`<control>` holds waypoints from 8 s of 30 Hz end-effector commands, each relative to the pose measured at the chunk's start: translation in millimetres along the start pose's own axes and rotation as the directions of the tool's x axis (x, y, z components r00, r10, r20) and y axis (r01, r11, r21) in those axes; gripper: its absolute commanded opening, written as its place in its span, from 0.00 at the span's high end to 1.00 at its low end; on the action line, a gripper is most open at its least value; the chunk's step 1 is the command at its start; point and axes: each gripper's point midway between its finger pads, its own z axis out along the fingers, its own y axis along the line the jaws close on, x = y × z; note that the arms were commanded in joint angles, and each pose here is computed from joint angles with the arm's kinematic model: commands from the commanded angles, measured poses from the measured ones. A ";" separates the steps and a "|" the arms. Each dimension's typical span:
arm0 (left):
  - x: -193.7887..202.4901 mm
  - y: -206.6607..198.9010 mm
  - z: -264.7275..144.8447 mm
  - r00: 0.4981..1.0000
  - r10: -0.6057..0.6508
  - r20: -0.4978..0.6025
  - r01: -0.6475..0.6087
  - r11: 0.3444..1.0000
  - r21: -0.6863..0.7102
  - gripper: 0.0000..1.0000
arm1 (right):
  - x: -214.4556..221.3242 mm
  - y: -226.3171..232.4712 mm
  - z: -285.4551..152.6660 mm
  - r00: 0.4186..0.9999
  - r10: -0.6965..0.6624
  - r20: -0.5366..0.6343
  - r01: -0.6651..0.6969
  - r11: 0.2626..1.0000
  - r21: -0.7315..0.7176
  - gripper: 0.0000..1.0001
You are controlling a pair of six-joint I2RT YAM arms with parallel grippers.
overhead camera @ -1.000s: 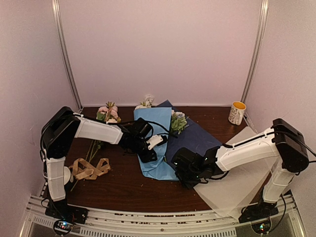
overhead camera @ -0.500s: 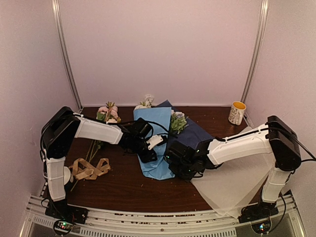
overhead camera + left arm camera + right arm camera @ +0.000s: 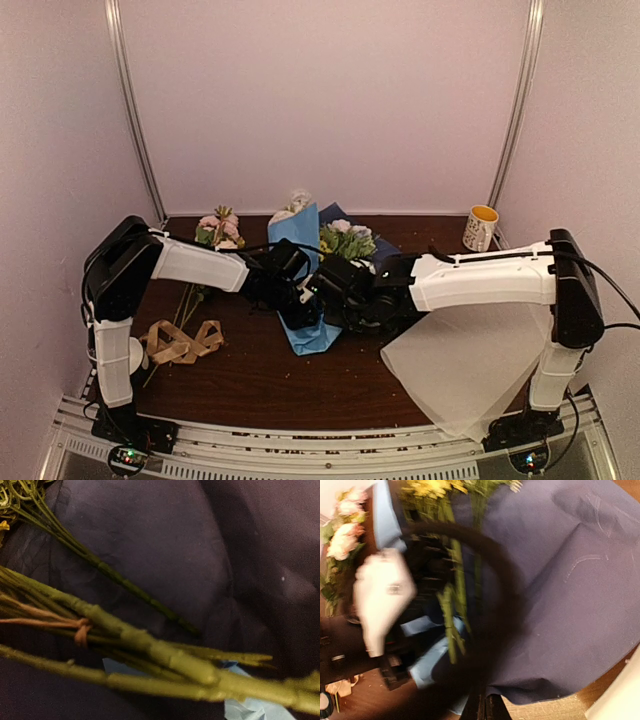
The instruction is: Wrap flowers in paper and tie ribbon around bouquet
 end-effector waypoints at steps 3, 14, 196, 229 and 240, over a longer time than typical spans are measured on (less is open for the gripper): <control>63.4 -21.5 30.0 0.982 -0.028 -0.185 0.045 0.995 0.085 0.64 | -11.4 28.8 -23.0 0.912 -0.379 0.154 0.376 0.925 0.049 1.00; 64.8 -21.1 32.3 0.981 -0.028 -0.194 0.046 0.995 0.087 0.64 | -10.1 -2.7 -1.7 0.959 -0.259 0.117 0.275 0.950 -0.149 0.36; 11.5 168.9 -71.5 0.773 -0.585 0.247 0.585 0.807 0.081 1.00 | 40.8 119.7 43.9 0.496 -0.864 0.081 0.865 0.485 -0.128 0.79; 22.7 214.2 -34.2 0.785 -0.597 0.166 0.601 0.798 0.031 1.00 | 0.5 102.9 -23.9 0.766 -0.633 0.110 0.604 0.652 -0.458 0.83; 18.2 218.2 -42.6 0.795 -0.579 0.181 0.587 0.809 0.007 1.00 | 48.8 93.6 63.7 0.713 -0.690 -0.122 0.611 0.698 -0.372 0.88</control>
